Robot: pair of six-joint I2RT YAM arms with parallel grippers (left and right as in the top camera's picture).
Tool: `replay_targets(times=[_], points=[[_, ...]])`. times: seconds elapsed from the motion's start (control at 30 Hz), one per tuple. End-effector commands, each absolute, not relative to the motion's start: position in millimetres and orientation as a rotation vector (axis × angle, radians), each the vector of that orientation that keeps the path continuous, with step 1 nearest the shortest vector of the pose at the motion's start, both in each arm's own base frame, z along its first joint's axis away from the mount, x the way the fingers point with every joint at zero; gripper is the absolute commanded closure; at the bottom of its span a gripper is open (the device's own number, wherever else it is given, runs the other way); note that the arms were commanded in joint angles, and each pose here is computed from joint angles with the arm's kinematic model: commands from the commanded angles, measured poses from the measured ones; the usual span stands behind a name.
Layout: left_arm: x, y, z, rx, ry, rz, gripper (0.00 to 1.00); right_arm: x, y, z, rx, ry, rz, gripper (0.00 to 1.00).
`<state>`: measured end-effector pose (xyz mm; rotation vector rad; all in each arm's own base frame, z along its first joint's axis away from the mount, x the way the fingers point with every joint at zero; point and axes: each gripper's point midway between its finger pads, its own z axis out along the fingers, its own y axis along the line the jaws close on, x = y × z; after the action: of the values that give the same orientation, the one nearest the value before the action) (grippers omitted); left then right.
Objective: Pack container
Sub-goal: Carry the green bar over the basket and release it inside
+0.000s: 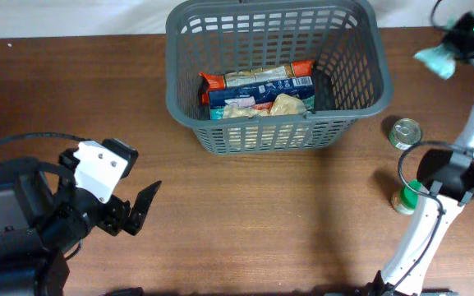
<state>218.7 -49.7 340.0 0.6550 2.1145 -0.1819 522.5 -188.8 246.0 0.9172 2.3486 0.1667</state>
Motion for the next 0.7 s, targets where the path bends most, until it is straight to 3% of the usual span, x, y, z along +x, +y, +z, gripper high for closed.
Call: replay_targets(times=[0.0,0.27,0.47,0.67], points=[[217,-51,345,0.672,2.091,-0.182,0.01,526,-154,299,0.741,2.269,0.226,0.96],[217,-51,345,0.672,2.091,-0.182,0.01,511,-39,355,0.204,2.289,0.367,0.96],[217,-51,345,0.672,2.091,-0.182,0.01,494,32,359,-0.040,2.333,0.382,0.96],[217,-51,345,0.672,2.091,-0.182,0.01,486,54,339,-0.072,2.427,0.262,0.96]])
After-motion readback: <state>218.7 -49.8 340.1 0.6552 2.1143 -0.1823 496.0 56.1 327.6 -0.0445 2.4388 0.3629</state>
